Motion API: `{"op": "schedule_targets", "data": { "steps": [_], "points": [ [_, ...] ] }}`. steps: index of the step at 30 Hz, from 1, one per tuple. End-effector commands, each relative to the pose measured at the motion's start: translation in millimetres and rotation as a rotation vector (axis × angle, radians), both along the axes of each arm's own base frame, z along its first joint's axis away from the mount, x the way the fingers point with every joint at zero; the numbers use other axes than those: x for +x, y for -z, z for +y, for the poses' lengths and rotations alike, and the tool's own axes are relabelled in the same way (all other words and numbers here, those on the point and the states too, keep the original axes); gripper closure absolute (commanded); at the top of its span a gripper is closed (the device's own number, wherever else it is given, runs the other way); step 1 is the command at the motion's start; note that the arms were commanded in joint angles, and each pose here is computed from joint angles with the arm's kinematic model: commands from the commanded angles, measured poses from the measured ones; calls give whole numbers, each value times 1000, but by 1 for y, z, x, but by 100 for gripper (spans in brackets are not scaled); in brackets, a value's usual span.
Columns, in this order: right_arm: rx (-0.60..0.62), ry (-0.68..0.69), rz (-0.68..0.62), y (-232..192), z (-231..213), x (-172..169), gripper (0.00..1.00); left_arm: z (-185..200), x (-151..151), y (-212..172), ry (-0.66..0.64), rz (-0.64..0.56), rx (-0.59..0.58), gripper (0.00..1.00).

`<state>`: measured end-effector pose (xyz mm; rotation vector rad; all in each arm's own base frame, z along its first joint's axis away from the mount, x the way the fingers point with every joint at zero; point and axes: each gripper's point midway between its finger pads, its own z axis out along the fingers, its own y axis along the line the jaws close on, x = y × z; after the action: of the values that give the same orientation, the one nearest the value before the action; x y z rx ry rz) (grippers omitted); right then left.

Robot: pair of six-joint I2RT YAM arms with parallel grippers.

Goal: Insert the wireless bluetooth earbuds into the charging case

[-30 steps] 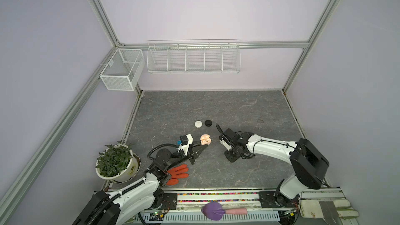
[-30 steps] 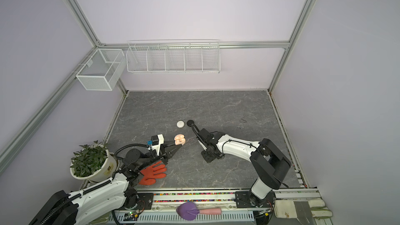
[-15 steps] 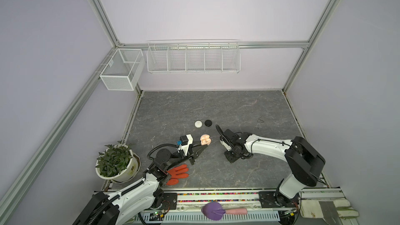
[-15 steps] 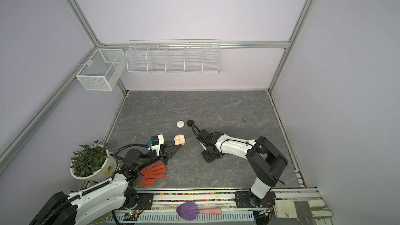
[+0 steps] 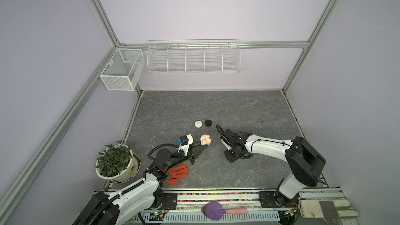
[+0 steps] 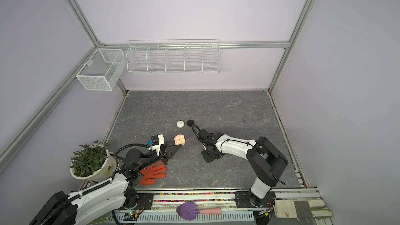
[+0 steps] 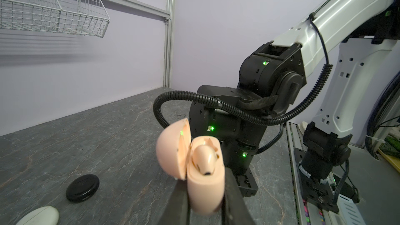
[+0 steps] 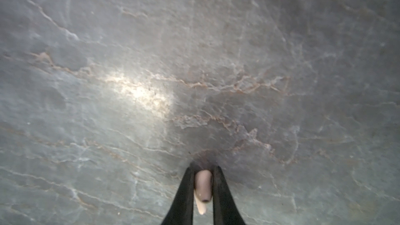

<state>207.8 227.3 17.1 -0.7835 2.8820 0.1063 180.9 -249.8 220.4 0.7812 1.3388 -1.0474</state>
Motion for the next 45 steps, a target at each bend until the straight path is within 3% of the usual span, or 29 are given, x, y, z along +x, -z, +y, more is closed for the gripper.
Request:
{"op": "schedule_targets", "data": {
  "steps": [1, 13, 45],
  "points": [
    [-30, 41, 20, 9, -13, -6, 87, -1, 0, -5, 3, -17, -11, 100],
    [43, 102, 1, 11, -5, -5, 89, -1, 0, -10, 6, -17, -25, 100],
    [291, 251, -195, -27, 22, 31, 92, 2, 0, -23, -4, -25, -77, 100]
  ]
}}
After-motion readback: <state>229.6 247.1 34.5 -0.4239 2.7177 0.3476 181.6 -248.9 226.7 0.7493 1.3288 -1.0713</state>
